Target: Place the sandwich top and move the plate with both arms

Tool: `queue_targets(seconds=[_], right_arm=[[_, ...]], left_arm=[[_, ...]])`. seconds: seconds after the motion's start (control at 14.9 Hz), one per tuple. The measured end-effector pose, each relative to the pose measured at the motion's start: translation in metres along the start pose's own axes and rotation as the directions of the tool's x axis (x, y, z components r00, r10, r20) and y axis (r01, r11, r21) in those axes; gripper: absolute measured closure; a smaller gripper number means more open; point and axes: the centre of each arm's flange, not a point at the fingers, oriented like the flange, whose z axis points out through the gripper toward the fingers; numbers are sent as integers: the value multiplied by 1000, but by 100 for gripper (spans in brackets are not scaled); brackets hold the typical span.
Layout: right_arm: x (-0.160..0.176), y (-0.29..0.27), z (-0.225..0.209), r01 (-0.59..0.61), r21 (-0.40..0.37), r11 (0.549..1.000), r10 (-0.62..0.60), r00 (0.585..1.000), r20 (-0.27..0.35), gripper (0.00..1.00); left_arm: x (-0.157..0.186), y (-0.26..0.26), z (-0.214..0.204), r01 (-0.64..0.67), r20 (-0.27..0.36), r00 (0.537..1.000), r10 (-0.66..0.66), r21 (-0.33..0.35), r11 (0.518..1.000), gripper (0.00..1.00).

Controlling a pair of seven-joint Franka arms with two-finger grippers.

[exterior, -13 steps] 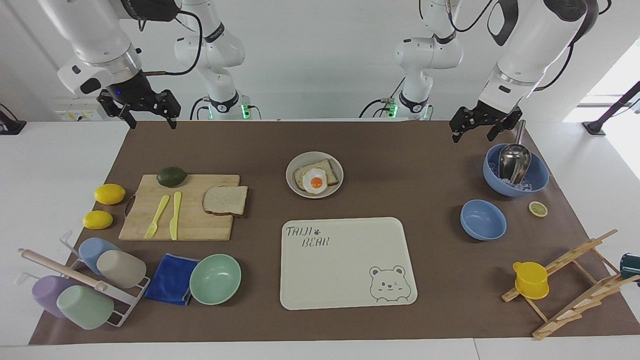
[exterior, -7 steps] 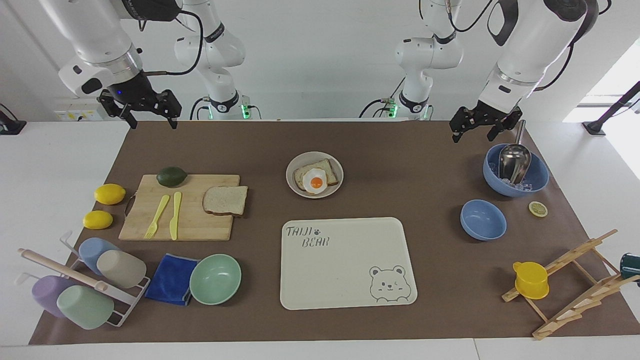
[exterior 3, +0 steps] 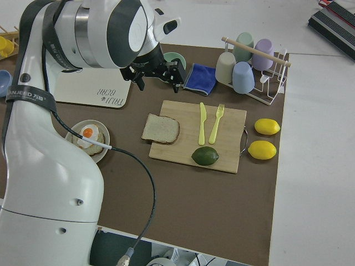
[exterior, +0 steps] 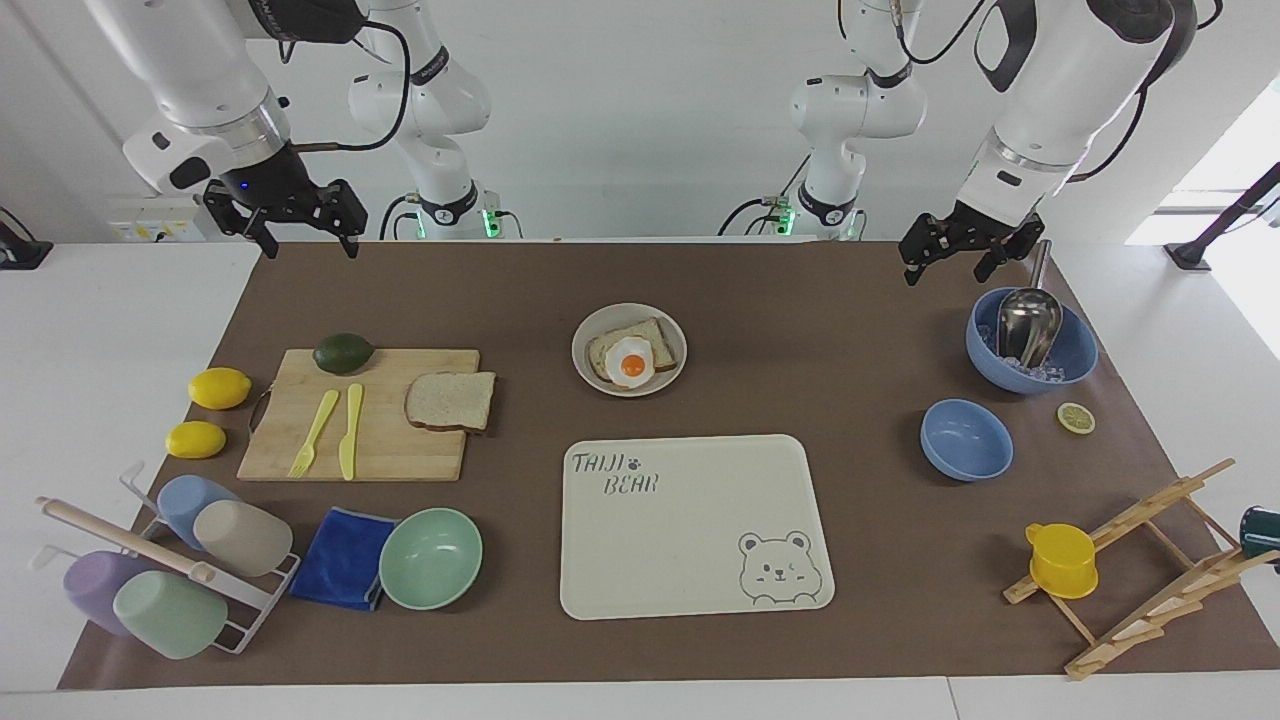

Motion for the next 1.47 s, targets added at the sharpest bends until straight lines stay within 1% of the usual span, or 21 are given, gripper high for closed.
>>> queue_targets(seconds=[0.13,0.27,0.4,0.54,0.6,0.74,0.8,0.94,1.0,1.14,1.34,1.47], right_arm=[[1,-34,1,24,-4,1000,-24,1000,-16,0],[5,-86,13,15,-11,1000,-15,999,-32,0],[18,-137,45,11,-26,1000,-11,1000,-27,0],[45,-171,92,-15,-38,999,14,999,-36,0],[59,-186,118,-20,-75,997,16,999,-51,0],[79,-222,175,-12,-191,982,-3,997,-79,0],[82,-240,203,-14,-240,971,-4,997,-76,0],[84,-268,255,-43,-308,950,24,998,-66,0],[85,-272,274,-45,-338,940,26,998,-60,0],[90,-263,298,-36,-389,920,16,998,-56,0],[90,-245,320,-31,-398,917,8,998,-60,0],[84,-237,328,-25,-415,910,7,999,-45,0]], left_arm=[[0,0,0,0,0,1000,0,0,1000,0],[0,0,0,0,0,1000,0,0,1000,0],[0,0,0,0,0,1000,0,0,1000,0],[0,0,0,0,0,1000,0,0,1000,0],[0,0,0,0,0,1000,0,0,1000,0],[0,0,0,0,0,1000,0,0,1000,0],[0,0,0,0,0,1000,0,0,1000,0],[0,0,0,0,0,1000,0,0,1000,0],[0,0,0,0,0,1000,0,0,1000,0],[0,0,0,0,1,1000,0,0,1000,0],[0,0,0,1,1,1000,-1,0,1000,0],[0,0,0,1,1,1000,-1,0,1000,0]])
